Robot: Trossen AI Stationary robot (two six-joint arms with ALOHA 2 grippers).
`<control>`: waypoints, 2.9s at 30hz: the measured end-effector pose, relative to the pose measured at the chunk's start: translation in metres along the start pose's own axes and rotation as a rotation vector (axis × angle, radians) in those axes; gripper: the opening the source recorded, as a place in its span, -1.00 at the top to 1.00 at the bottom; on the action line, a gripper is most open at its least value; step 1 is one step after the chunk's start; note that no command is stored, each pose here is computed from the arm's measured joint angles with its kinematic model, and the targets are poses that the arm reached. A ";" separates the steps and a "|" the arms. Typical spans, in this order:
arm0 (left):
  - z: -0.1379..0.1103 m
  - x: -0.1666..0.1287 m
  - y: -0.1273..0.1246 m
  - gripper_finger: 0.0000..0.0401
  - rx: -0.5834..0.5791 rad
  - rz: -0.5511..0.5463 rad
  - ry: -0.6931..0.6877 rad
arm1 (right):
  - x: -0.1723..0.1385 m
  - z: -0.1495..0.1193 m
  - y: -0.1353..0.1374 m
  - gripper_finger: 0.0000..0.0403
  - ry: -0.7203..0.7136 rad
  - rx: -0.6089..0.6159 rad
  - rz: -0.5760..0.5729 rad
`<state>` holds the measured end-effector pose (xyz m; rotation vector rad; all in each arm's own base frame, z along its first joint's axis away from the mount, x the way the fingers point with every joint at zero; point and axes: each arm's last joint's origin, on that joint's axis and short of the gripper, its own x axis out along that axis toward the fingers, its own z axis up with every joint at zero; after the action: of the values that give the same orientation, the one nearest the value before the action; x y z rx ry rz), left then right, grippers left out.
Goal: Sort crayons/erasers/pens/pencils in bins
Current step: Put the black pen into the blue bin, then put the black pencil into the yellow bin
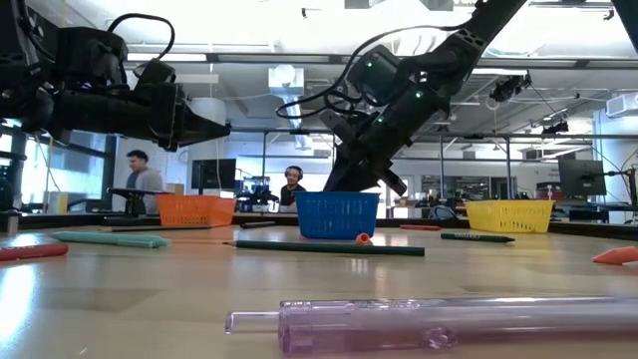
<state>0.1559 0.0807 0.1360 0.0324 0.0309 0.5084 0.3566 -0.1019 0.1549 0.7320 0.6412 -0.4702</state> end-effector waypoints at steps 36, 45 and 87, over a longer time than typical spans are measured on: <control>0.003 0.006 -0.002 1.00 0.011 -0.017 0.007 | -0.104 -0.057 -0.020 1.00 -0.532 -0.617 0.214; 0.006 0.030 -0.026 1.00 0.050 -0.121 0.178 | -0.120 -0.078 -0.050 1.00 -0.622 -0.601 0.205; 0.071 0.044 0.022 0.96 -0.157 0.128 1.230 | -0.135 -0.095 -0.066 1.00 -0.673 -0.643 0.191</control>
<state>0.1859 0.1198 0.2072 -0.4395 1.1962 0.5929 0.1861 -0.0527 0.1620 0.0001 0.0617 -0.2785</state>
